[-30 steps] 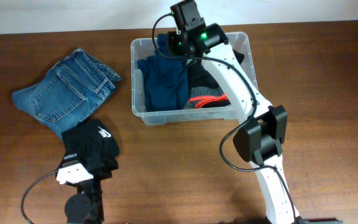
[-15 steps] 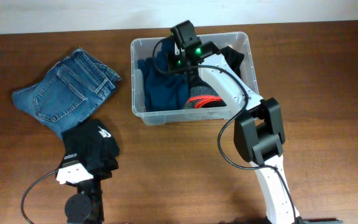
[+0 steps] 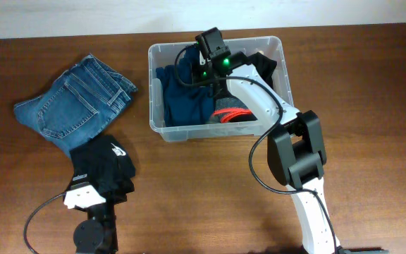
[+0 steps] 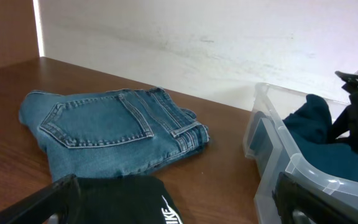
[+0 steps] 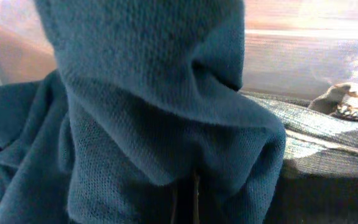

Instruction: Pack container

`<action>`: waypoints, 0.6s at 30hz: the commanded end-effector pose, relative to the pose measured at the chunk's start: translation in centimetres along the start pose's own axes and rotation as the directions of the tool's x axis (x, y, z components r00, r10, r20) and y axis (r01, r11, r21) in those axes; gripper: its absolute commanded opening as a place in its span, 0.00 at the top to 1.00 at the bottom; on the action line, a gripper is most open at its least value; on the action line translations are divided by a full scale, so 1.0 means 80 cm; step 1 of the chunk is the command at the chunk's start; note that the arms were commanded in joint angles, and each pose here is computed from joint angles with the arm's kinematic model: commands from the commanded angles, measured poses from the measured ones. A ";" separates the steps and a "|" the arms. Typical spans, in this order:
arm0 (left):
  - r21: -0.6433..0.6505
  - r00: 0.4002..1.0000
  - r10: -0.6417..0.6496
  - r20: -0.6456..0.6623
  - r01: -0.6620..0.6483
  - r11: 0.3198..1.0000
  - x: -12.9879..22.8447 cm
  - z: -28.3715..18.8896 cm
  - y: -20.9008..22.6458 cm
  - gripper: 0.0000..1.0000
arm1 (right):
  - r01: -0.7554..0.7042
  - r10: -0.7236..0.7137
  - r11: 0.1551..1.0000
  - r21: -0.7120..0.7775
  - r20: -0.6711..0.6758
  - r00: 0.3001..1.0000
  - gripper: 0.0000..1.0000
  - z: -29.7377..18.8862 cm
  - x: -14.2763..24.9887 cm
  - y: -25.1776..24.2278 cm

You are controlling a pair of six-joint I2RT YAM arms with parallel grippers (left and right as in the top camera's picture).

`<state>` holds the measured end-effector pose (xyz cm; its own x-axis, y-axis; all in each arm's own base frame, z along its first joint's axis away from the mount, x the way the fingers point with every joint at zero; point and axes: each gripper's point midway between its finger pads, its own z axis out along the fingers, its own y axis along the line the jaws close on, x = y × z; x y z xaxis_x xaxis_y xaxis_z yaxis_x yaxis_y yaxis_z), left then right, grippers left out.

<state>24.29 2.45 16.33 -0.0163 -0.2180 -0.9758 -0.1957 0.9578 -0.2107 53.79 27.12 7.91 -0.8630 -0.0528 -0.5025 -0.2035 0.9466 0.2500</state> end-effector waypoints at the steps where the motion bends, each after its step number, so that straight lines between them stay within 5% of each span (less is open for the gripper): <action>1: -0.004 1.000 0.010 0.005 -0.010 1.000 0.001 0.000 0.002 0.01 | 0.019 -0.020 0.999 -0.048 -0.003 1.000 0.96 -0.003 -0.009 0.021; 7: -0.004 1.000 0.010 0.005 -0.010 1.000 0.000 0.000 0.002 0.01 | 0.035 -0.027 0.996 -0.080 0.101 0.995 0.96 -0.042 -0.059 0.041; 18: -0.004 1.000 0.011 0.005 -0.011 1.000 0.001 0.000 0.002 0.01 | 0.044 -0.032 0.996 -0.080 0.135 0.990 0.96 -0.033 -0.065 0.040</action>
<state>24.29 2.45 16.33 -0.0162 -0.2184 -0.9757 -0.1957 0.9577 -0.2111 56.25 28.87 14.75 -0.7899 -0.0196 -0.6129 -0.2563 0.9186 0.3009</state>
